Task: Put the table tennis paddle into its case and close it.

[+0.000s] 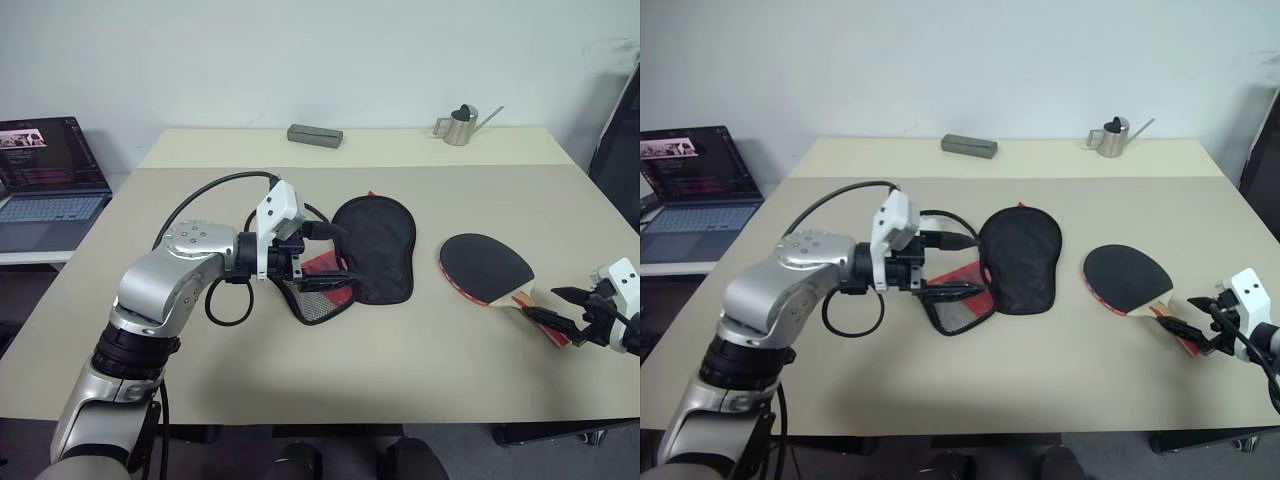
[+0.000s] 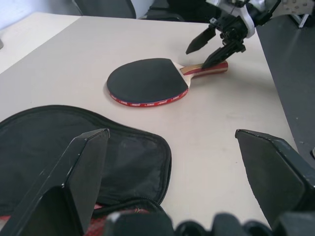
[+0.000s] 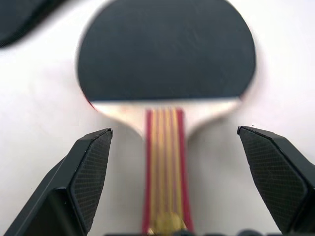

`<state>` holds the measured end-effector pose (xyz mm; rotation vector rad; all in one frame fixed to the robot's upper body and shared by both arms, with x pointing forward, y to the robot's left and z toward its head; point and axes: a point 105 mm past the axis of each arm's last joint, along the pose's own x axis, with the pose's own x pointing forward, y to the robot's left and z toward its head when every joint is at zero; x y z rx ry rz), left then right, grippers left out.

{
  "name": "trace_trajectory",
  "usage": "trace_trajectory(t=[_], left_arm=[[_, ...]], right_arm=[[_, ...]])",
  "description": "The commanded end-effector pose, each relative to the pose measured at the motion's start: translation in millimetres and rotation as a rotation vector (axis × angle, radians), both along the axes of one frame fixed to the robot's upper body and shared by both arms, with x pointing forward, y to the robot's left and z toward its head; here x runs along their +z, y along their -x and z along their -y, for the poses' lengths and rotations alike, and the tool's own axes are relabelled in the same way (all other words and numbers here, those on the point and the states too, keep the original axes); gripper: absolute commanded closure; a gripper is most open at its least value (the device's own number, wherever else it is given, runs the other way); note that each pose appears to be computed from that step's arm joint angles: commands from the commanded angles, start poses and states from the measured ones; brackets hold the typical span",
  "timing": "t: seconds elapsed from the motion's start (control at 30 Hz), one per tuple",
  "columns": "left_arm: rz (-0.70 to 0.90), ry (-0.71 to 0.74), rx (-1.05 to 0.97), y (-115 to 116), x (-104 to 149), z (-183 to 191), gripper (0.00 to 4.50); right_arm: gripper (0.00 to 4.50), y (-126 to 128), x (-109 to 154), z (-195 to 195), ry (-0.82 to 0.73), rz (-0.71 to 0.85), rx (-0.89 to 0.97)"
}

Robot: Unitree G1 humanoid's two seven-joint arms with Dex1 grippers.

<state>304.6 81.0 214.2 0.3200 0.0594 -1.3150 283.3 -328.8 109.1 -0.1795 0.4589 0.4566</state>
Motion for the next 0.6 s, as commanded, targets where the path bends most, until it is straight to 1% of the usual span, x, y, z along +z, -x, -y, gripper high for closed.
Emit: trace_trajectory(t=[0.03,0.1,0.23,0.33,0.53,0.6], left_arm=[[0.046,0.003,-0.018,1,9,2,0.0],[0.047,0.002,-0.018,1,9,2,0.0],[0.046,-0.002,-0.012,0,6,0,0.0],[0.047,-0.003,-0.011,-1,5,-1,0.0],[0.046,-0.003,-0.007,0,4,-3,0.0],[0.046,-0.006,-0.003,0,3,-4,0.0]], right_arm=[[0.04,2,-1,0,0.035,0.004,0.031],[0.04,1,-4,-1,0.039,0.005,0.034],[0.04,-5,-19,-8,0.029,-0.003,0.028],[0.04,-10,-24,-6,0.027,-0.001,0.006],[0.04,-13,-31,-5,0.028,-0.017,0.0],[0.39,-14,-33,-4,0.043,-0.021,-0.008]])
